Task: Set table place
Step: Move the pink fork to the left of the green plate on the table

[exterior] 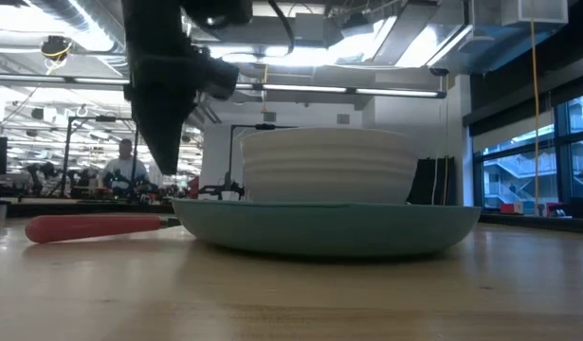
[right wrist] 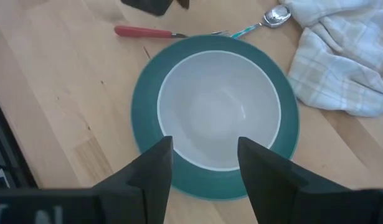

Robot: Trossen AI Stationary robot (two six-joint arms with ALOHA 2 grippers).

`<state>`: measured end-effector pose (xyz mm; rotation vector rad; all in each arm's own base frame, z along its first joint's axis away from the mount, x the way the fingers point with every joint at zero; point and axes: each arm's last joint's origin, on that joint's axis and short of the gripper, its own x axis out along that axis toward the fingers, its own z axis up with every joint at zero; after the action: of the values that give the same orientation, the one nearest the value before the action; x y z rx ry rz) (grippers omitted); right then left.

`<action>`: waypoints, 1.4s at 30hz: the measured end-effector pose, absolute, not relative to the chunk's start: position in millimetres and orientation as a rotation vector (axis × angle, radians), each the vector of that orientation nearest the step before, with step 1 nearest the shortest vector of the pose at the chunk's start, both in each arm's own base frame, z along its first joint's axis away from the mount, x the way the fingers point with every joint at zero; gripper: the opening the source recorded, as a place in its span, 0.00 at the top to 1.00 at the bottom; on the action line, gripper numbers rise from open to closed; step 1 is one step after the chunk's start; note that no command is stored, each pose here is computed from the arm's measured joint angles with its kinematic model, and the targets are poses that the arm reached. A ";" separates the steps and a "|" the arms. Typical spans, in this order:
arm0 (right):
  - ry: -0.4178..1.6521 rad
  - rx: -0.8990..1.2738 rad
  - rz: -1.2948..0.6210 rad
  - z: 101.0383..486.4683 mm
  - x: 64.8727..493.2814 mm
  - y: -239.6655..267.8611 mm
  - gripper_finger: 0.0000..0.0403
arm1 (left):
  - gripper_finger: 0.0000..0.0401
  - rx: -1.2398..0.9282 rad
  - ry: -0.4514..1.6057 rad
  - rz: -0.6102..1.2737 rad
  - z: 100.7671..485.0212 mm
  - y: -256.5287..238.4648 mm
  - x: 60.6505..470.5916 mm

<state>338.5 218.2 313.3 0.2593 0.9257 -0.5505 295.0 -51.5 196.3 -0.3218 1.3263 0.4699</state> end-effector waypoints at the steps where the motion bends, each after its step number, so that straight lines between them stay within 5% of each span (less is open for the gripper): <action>1: 0.926 0.259 -0.550 313.3 338.5 218.2 0.55 | 0.80 -0.339 1.322 0.458 192.8 -50.7 295.1; 20: 0.925 0.262 -0.557 313.5 339.7 216.1 0.55 | 0.80 -0.405 1.284 0.315 174.6 -65.6 292.7; 42: 0.924 0.263 -0.560 313.8 340.0 215.3 0.55 | 0.80 -0.412 1.219 0.392 166.5 -48.4 295.3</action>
<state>340.0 215.3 313.8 0.2632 0.9239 -0.5596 295.3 -48.4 166.5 -0.4116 1.2191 0.3921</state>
